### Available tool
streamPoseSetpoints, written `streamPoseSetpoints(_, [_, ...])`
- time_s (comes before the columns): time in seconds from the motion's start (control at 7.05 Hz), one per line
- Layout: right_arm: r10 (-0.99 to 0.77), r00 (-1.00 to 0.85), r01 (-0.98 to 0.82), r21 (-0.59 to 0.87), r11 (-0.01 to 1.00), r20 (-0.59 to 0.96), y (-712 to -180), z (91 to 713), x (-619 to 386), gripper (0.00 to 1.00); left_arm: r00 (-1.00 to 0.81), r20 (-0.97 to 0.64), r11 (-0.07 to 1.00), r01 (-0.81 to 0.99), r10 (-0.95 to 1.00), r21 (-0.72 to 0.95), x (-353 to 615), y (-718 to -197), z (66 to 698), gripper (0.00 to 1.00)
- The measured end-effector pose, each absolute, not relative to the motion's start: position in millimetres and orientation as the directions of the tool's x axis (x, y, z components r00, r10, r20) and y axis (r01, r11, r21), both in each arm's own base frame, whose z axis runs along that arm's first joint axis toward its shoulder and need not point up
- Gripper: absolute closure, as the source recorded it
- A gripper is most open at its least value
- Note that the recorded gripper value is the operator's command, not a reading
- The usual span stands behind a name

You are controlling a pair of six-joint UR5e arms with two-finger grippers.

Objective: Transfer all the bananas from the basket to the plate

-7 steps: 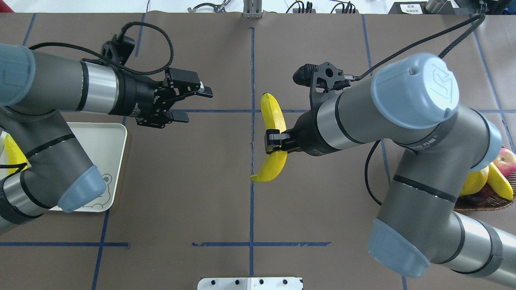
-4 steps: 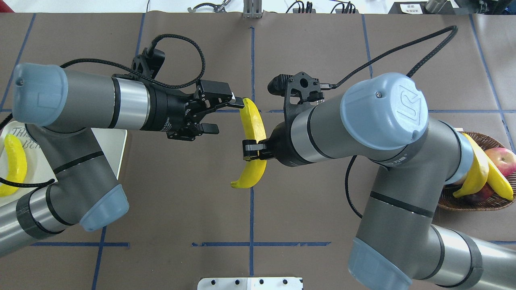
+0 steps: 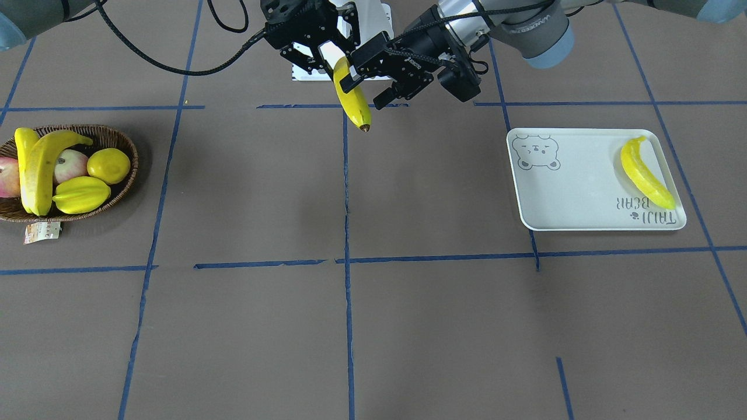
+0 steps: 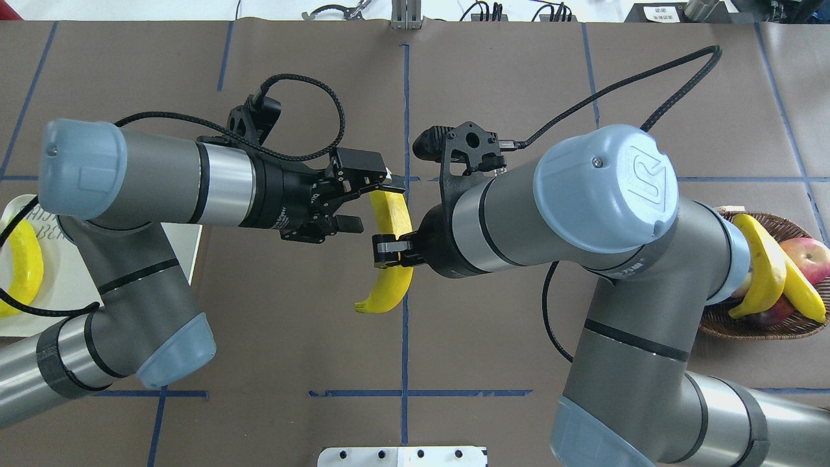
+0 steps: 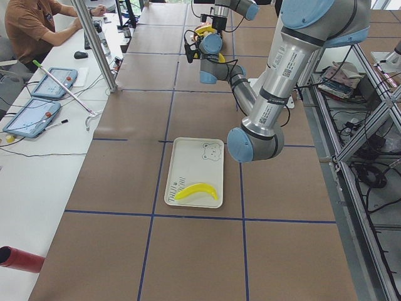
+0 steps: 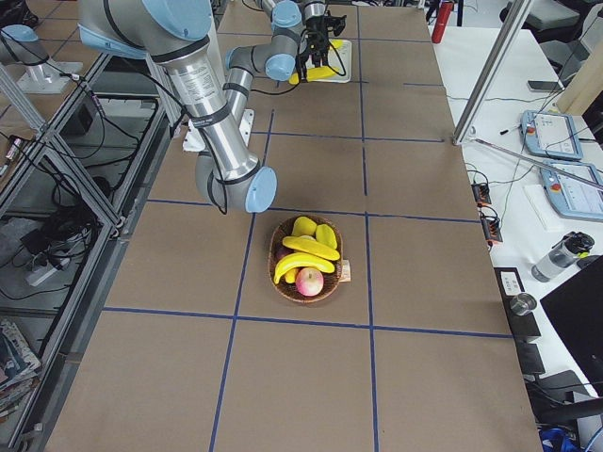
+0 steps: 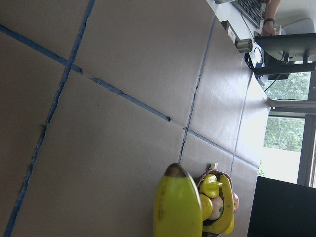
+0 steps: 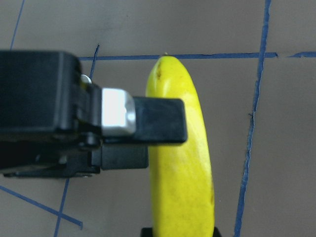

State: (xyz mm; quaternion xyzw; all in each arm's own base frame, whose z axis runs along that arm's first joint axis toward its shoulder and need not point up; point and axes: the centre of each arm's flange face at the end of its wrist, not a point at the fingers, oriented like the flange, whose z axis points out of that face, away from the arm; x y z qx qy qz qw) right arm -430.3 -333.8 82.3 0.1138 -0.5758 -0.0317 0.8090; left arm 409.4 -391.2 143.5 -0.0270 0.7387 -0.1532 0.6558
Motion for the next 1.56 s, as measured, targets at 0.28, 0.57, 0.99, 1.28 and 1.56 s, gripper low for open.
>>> streamPoseSetpoints(0.28, [-0.184, 0.334, -0.075, 0.221, 0.972, 0.925, -331.6, 82.2, -432.3, 1.0, -0.134, -0.961, 0.953, 0.148, -0.244, -0.263, 417.7, -383.9, 144.7, 0.28])
streamPoseSetpoints(0.57, [-0.186, 0.333, -0.074, 0.222, 0.972, 0.924, -331.0, 82.4, -432.9, 0.95, -0.133, -0.961, 0.954, 0.145, -0.243, -0.261, 419.2, -381.8, 144.9, 1.0])
streamPoseSetpoints(0.99, [-0.187, 0.331, -0.07, 0.222, 0.972, 0.925, -329.8, 82.0, -433.5, 0.0, -0.135, -0.962, 0.956, 0.141, -0.239, -0.257, 417.8, -379.2, 143.2, 1.0])
streamPoseSetpoints(1.28, [-0.185, 0.327, -0.071, 0.219, 0.973, 0.927, -328.1, 81.3, -432.7, 0.0, -0.132, -0.964, 0.957, 0.143, -0.233, -0.251, 417.2, -379.6, 144.5, 1.0])
streamPoseSetpoints(1.56, [-0.184, 0.324, -0.07, 0.218, 0.973, 0.928, -326.4, 80.9, -429.8, 0.0, -0.121, -0.965, 0.957, 0.147, -0.233, -0.25, 418.1, -381.4, 149.2, 1.0])
